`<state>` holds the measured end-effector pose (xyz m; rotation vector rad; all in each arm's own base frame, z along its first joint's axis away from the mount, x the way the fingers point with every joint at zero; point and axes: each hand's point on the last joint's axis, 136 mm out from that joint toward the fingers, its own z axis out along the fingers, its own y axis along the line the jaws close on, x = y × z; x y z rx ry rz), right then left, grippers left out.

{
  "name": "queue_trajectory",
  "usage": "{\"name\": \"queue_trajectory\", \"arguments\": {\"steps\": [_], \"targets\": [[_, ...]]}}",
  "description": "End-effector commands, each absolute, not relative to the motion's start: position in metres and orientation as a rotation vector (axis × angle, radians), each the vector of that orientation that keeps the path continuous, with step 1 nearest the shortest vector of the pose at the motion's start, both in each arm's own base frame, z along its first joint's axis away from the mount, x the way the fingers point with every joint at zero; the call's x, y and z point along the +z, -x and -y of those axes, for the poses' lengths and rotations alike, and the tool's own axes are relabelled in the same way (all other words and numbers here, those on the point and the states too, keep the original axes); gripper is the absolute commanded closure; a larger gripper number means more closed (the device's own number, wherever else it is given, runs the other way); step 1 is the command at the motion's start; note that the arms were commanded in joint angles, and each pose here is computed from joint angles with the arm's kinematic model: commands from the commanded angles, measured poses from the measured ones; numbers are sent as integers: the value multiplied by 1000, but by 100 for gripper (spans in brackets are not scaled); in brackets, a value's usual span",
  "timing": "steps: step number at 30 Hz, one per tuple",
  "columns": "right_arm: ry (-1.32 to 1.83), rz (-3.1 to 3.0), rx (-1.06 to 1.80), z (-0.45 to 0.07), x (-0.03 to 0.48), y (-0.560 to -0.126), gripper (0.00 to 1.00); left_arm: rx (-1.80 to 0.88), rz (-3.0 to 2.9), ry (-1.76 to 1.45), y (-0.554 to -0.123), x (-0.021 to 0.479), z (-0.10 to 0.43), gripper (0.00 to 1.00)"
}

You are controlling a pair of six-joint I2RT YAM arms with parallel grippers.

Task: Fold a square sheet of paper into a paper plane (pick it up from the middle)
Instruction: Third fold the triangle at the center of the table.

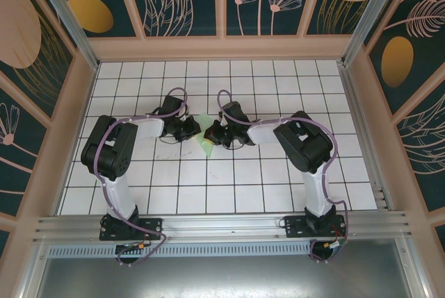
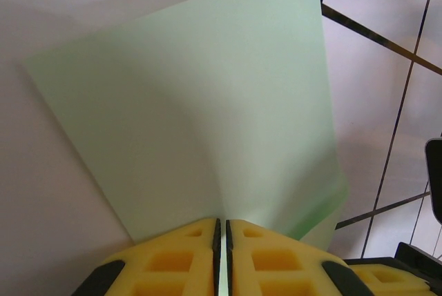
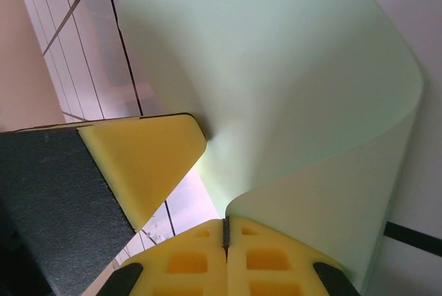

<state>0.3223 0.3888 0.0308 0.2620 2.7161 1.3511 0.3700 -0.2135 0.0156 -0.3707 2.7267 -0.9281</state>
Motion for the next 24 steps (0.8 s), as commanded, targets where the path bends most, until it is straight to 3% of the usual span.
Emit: {"name": "queue_trajectory", "arguments": {"steps": [1, 24], "targets": [[-226, -2709, 1375, -399, 32, -323, 100, -933, -2747, 355, -366, 10, 214, 86], [-204, -2746, 1319, -396, 21, -324, 100, -929, -2756, 364, -365, 7, 214, 88]]}}
